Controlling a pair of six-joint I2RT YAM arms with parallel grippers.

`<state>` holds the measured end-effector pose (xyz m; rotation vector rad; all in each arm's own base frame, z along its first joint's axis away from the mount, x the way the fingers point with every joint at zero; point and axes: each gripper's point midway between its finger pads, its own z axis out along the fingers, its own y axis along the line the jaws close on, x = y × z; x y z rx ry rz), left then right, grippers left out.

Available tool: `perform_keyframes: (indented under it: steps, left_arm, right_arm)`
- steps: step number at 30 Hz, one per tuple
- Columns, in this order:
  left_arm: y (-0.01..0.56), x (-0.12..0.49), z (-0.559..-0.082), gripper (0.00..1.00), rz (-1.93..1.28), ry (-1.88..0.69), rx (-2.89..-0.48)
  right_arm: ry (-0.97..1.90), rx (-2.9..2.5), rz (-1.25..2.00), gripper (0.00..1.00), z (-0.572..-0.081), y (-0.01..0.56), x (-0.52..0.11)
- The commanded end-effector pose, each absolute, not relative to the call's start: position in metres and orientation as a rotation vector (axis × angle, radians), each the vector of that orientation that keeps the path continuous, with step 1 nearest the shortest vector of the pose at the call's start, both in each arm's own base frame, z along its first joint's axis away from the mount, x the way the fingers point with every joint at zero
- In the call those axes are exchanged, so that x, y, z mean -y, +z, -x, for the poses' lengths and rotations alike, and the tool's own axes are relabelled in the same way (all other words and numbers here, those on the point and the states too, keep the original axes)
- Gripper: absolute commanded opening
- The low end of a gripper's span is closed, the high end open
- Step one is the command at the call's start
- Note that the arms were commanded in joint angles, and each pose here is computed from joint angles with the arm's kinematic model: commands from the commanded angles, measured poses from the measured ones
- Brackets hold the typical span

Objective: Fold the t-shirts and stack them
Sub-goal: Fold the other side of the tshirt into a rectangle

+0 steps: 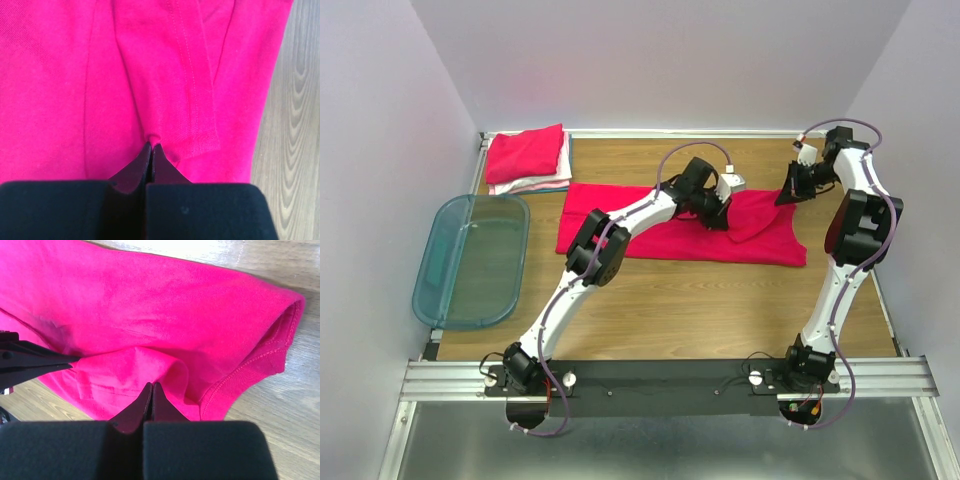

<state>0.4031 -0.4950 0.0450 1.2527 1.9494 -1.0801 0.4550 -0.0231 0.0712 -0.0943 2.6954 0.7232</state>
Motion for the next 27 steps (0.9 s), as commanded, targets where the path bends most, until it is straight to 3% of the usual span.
perform_keyframes:
  steps: [1, 27]
  left_arm:
    - [0.075, 0.493, -0.411, 0.00, -1.225, -1.099, -1.878]
    - [0.093, 0.490, -0.422, 0.00, -1.175, -1.111, -1.827]
  right_arm:
    - [0.725, -2.631, 0.116, 0.00, -0.467, 0.092, 0.018]
    - [0.736, -2.571, 0.134, 0.01, -0.484, 0.107, 0.013]
